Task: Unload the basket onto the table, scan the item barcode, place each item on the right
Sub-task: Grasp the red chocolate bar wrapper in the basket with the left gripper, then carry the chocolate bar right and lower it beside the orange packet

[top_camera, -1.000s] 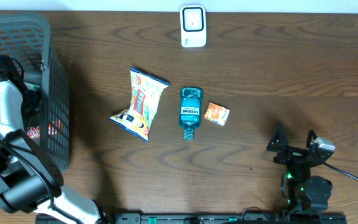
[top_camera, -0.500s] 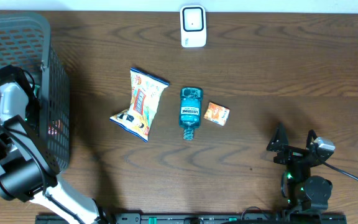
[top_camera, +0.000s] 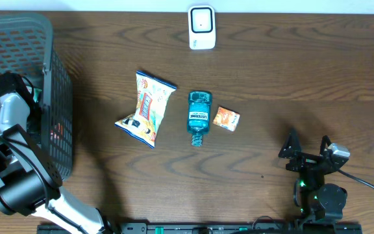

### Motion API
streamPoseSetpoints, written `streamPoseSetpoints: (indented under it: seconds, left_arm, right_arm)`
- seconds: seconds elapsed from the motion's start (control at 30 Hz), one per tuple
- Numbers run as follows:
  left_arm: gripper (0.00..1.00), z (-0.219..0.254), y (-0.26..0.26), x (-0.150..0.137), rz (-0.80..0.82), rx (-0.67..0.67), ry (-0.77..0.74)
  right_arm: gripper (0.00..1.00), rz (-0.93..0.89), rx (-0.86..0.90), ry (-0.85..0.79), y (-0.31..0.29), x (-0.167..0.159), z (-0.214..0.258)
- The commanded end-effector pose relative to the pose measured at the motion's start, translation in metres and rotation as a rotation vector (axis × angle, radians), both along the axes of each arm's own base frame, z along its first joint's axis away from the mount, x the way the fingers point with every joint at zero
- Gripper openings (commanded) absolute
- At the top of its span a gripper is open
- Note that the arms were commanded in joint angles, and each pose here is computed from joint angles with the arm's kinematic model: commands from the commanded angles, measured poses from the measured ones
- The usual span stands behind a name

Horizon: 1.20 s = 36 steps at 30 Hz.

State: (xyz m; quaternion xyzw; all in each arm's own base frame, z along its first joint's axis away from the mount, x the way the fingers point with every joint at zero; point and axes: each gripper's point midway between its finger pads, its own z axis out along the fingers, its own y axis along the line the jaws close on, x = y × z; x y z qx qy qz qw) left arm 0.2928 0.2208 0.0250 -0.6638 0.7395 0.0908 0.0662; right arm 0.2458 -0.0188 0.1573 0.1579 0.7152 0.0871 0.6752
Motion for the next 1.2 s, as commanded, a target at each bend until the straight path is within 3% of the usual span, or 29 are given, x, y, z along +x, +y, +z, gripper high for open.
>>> streamPoseSetpoints:
  seconds: [0.0, 0.13, 0.37, 0.53, 0.63, 0.77, 0.97, 1.07, 1.17]
  left_arm:
    - [0.07, 0.01, 0.003, 0.001, -0.117, 0.0, 0.01]
    - [0.07, 0.079, 0.018, 0.025, -0.133, 0.122, -0.151]
    - [0.07, 0.247, 0.019, 0.051, -0.16, 0.378, -0.619]
    - [0.07, 0.352, -0.044, 0.069, -0.383, 0.363, -1.042]
    - [0.07, 0.39, -0.1, 0.076, -0.564, 0.299, -1.206]
    - [0.07, 0.403, -0.188, 0.086, -0.869, 0.22, -1.279]
    - [0.07, 0.376, -0.336, 0.088, -1.431, 0.145, -1.242]
    - [0.07, 0.35, -0.401, 0.085, -1.607, 0.065, -1.205]
    - [0.07, 0.317, -0.446, 0.088, -1.68, 0.013, -1.134]
  right_arm:
    - [0.99, 0.002, 0.002, 0.0, 0.001, 0.0, 0.0]
    - [0.99, 0.002, 0.002, 0.0, 0.001, 0.0, 0.0]
    - [0.99, 0.002, 0.002, 0.0, 0.001, 0.0, 0.0]
    - [0.99, 0.002, 0.002, 0.0, 0.001, 0.0, 0.0]
    - [0.99, 0.002, 0.002, 0.0, 0.001, 0.0, 0.0]
    - [0.99, 0.002, 0.002, 0.0, 0.001, 0.0, 0.0]
    - [0.99, 0.002, 0.003, 0.0, 0.001, 0.0, 0.0]
    - [0.99, 0.002, 0.002, 0.0, 0.001, 0.0, 0.0]
    - [0.99, 0.002, 0.002, 0.0, 0.001, 0.0, 0.0]
